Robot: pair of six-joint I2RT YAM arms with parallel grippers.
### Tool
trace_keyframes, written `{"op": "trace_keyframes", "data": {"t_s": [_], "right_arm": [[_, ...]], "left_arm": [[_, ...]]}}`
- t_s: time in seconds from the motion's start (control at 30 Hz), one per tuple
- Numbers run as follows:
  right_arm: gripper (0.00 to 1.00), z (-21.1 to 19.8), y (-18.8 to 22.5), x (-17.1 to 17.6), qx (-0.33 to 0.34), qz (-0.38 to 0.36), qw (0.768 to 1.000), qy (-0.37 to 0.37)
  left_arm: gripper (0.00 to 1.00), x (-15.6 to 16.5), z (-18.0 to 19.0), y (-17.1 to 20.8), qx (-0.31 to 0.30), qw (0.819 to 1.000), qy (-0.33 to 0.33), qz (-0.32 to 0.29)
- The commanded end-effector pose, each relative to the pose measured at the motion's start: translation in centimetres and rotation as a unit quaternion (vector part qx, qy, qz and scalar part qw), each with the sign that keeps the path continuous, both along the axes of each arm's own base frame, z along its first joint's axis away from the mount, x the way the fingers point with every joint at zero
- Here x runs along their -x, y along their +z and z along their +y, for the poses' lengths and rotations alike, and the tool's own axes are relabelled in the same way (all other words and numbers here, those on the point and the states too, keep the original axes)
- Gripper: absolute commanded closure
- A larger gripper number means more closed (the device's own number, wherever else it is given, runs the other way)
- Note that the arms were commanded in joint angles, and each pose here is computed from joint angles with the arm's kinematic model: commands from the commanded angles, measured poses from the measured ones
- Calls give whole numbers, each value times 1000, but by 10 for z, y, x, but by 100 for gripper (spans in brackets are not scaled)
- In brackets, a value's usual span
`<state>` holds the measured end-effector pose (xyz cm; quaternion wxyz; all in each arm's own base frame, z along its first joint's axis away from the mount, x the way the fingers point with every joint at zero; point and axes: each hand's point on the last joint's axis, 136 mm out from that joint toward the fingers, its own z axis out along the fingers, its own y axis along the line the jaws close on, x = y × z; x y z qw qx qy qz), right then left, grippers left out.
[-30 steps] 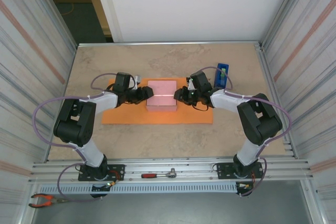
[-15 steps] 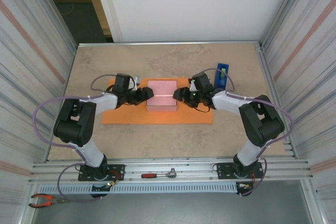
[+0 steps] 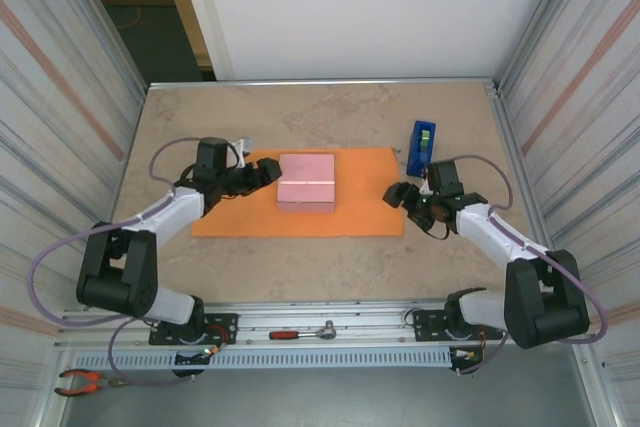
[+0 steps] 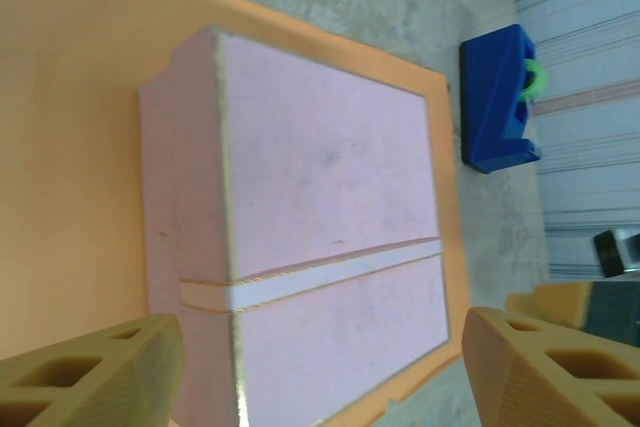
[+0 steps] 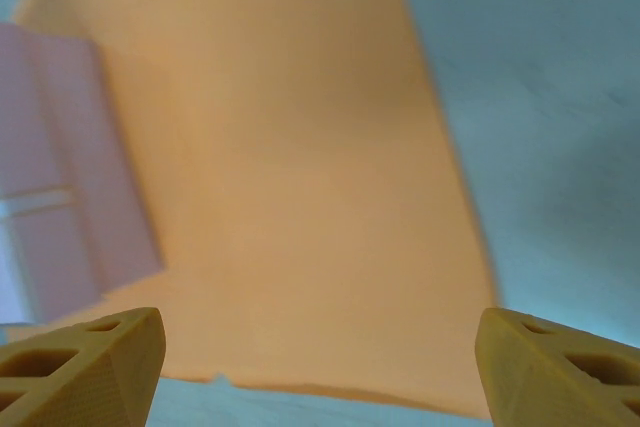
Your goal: Wrap the gift box in paper
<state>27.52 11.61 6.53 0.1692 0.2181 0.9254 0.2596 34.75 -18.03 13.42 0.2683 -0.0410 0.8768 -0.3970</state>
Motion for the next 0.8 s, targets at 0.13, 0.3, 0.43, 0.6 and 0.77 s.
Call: {"op": "trace_keyframes", "data": {"t_s": [0.13,0.3,0.43,0.6,0.77], "right_arm": [[23,-4,-26,28,8,48,999,10],[31,5,-28,23,-1,44,999,20],[33,15,-29,19,-3,45,998,31],[31,24,-31,19,1,44,998,43],[32,33,-24,14,-12,18,998,54]], "left_arm": [[25,9,-8,10,-20,1000,-19,-5],[24,10,-13,7,-22,999,-24,-2],[24,12,-15,2,-24,999,-26,3],[24,15,-14,0,-23,999,-24,5],[24,15,-15,4,-22,999,-25,0]]}}
